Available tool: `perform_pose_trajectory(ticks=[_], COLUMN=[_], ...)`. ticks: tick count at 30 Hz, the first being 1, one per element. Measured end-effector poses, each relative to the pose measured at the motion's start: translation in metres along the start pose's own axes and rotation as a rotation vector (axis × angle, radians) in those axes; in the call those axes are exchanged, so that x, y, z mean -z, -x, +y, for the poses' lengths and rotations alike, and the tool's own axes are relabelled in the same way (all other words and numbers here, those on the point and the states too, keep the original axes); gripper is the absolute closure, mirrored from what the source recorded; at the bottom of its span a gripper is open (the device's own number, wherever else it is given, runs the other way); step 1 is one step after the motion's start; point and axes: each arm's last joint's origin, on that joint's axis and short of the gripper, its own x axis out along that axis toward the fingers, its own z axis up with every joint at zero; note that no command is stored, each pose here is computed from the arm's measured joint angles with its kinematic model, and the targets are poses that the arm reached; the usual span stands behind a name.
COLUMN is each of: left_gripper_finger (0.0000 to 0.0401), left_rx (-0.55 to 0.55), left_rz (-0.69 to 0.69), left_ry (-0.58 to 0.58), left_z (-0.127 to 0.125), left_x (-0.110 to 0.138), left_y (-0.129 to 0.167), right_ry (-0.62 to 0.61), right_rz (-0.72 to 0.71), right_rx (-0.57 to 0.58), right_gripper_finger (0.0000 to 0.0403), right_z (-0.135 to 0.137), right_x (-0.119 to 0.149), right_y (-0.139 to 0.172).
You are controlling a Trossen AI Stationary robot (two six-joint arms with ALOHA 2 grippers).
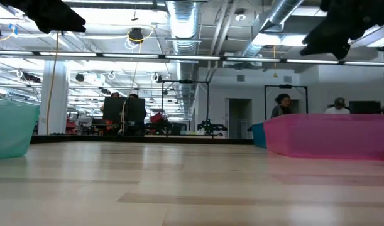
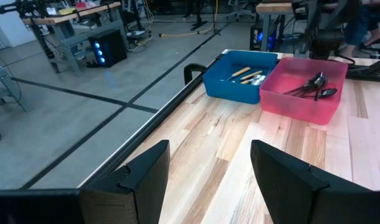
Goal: Sort silverware by color (type)
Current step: Return to Home Position
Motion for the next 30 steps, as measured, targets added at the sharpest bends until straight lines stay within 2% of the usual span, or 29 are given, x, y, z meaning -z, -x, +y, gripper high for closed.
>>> perform_pose_trajectory(ticks=[10, 15, 18, 21, 24, 30], left_gripper_finger=[0.0189, 0.0189, 0.0189, 0.0189, 0.0189, 0.0189], left_rx=[0.000, 0.000, 0.000, 0.000, 0.000, 0.000], left_rz=[0.000, 0.000, 0.000, 0.000, 0.000, 0.000], left_ry=[0.000, 0.000, 0.000, 0.000, 0.000, 0.000], left_z=[0.000, 0.000, 0.000, 0.000, 0.000, 0.000], left_x=[0.000, 0.000, 0.000, 0.000, 0.000, 0.000], left_y=[0.000, 0.000, 0.000, 0.000, 0.000, 0.000], right_ry=[-0.089, -0.092, -0.025, -0.034, -0.038, -0.054], right_rz=[-0.150, -0.152, -0.165, -0.204, -0.252, -0.336], right_rx=[-0.172, -0.174, -0.169, -0.115, -0.099, -0.139], right_gripper_finger=[0.0218, 0.0218, 0.0218, 0.0218, 0.0218, 0.0218], right_z=[0.006, 0.006, 0.007, 0.003, -0.003, -0.016], right_x=[-0.015, -0.015, -0.016, -0.019, -0.022, -0.023], right_y=[0.015, 0.015, 0.015, 0.017, 0.024, 0.046])
